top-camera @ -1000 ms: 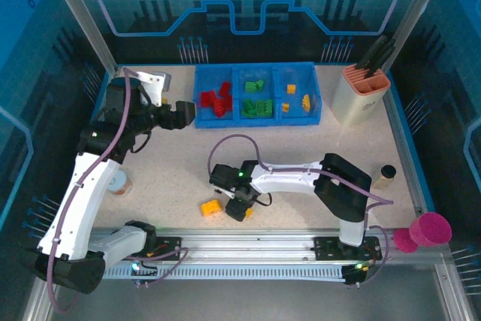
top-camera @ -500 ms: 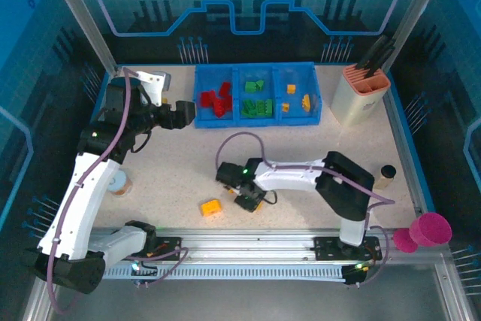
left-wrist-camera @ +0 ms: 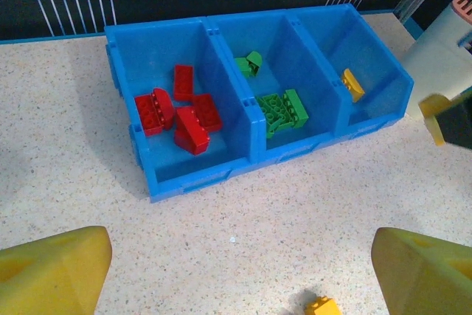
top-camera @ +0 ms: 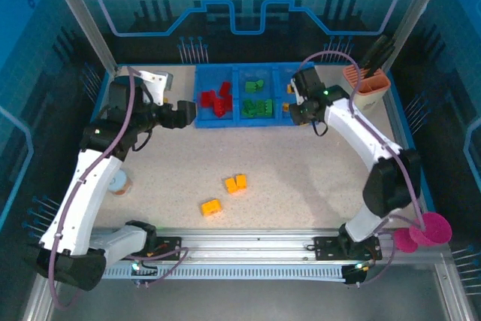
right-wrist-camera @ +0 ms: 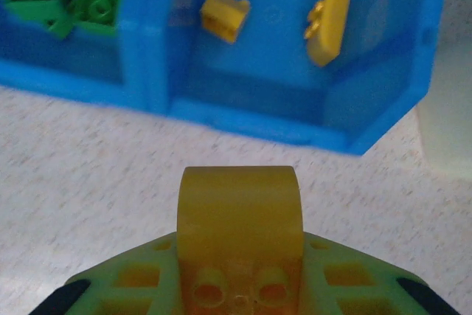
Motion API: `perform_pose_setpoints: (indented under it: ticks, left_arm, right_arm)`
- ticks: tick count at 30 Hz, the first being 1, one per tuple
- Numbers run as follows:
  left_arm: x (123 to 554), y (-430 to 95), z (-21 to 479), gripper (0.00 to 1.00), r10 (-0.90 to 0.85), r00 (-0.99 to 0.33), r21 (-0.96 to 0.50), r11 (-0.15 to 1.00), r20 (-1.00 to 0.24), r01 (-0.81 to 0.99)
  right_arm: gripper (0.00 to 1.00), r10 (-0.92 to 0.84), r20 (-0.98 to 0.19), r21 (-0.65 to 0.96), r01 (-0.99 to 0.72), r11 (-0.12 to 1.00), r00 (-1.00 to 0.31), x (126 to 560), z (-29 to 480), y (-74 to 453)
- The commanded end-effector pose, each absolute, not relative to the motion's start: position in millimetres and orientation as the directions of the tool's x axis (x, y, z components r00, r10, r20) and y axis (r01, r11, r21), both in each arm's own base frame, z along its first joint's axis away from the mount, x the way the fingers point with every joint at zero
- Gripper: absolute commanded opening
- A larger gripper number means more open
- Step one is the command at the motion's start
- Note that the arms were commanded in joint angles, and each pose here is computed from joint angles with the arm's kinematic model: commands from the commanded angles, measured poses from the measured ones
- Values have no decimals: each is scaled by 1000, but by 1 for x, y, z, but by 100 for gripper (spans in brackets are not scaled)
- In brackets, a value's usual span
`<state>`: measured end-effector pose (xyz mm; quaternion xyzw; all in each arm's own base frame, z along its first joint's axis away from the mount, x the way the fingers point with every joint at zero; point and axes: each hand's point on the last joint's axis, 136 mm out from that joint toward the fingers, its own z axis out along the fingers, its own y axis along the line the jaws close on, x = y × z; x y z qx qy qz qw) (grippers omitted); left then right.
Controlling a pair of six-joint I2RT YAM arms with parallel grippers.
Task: Sort the legos into containers by color
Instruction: Place the lego in the container.
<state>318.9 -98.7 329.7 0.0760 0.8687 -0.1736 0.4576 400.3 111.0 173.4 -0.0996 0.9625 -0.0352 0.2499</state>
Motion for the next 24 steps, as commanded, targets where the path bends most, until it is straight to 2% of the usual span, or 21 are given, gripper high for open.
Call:
perform_pose_setpoints:
  ticks: [1, 7, 12, 17, 22, 24]
  left_arm:
    - [324, -94, 335, 92, -16, -549, -206, 936, -836, 286]
    - [327, -93, 336, 92, -12, -551, -200, 938, -835, 284]
    - [328, -93, 334, 92, -13, -555, -201, 939, -832, 280]
    - [329, -94, 334, 92, -16, -553, -206, 937, -833, 283]
    - [328, -95, 334, 92, -21, -553, -213, 934, -833, 286]
    - [328, -95, 335, 92, -24, -550, -216, 933, -835, 289]
  right_arm:
    - [31, -210, -442, -139, -164, 977, -872, 429, 163, 94]
    - [33, -183, -453, -104, -153, 983, -872, 502, 137, 97]
    - [34, -211, -414, -116, -178, 977, -886, 537, 111, 104]
    - [38, -216, -406, -124, -181, 976, -888, 547, 108, 104]
    - [51, -216, -456, -129, -176, 976, -864, 534, 150, 103]
    - [54, -222, -476, -128, -183, 975, -851, 521, 168, 106]
